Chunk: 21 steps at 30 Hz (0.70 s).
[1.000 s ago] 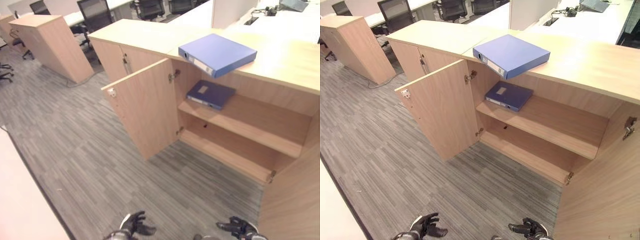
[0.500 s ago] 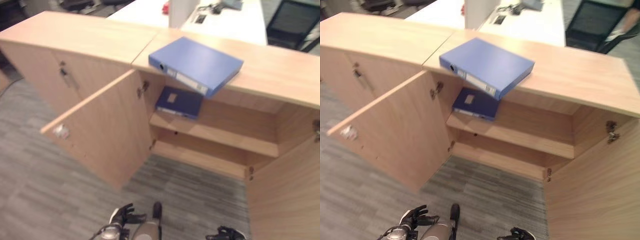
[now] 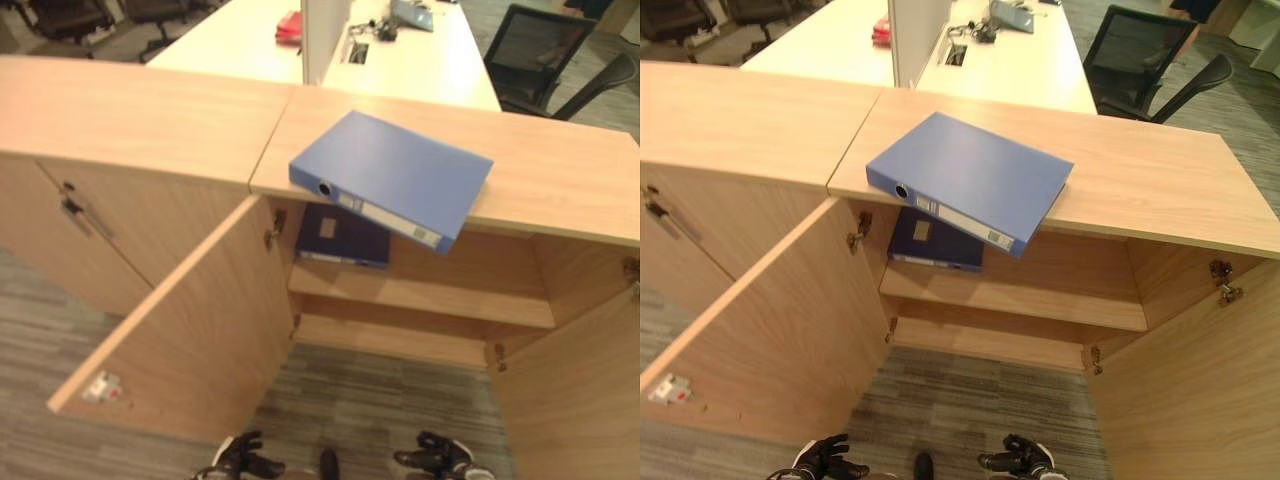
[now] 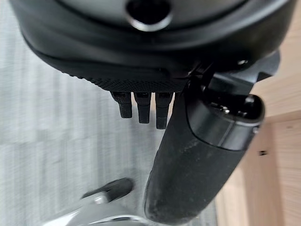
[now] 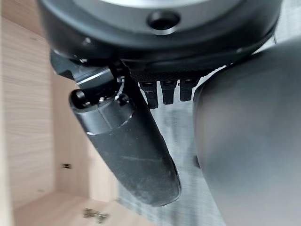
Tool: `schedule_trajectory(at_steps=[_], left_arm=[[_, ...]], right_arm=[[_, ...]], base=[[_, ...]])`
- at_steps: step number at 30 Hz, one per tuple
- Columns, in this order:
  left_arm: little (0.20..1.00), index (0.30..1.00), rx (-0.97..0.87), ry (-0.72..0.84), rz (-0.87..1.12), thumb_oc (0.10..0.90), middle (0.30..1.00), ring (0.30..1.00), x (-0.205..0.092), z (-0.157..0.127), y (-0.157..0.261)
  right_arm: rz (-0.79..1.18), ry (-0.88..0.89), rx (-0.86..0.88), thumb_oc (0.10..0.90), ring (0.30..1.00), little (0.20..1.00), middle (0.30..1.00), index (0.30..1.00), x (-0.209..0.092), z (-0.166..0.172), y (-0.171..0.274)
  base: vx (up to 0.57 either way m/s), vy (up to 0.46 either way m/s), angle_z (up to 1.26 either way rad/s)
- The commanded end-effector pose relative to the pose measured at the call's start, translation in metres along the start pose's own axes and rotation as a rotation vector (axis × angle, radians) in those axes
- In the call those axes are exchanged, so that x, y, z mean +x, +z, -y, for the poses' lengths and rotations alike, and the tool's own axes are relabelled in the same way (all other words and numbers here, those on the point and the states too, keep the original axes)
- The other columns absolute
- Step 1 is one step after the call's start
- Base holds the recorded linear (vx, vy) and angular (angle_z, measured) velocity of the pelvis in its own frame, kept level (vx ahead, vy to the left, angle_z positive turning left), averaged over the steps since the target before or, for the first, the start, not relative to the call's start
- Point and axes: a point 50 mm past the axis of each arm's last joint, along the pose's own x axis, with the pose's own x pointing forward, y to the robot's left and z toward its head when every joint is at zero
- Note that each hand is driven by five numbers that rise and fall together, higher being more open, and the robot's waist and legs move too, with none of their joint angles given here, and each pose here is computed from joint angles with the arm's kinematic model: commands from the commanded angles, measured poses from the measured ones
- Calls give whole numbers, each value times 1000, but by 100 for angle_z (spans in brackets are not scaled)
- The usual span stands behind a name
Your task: Put the empty folder in the office cabinet
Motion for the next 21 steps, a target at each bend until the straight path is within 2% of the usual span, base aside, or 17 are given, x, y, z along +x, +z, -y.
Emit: schedule_trajectory(at_steps=[1,12,21], left_arm=[[900,900,-13,35,50,800,900,900,1,-10,9],[900,900,49,20,-20,800,900,900,-3,-6,-13],[900,900,27,55,0,800,900,900,-2,-13,-7]], right_arm=[[66,6,-19,800,900,900,900,900,1,1,17],[22,-32,17,800,900,900,900,900,-1,13,6],[20,0,-17,800,900,900,900,900,-1,7,6]], base=[[134,-52,-10],[155,-71,10],[-22,-220,-11]])
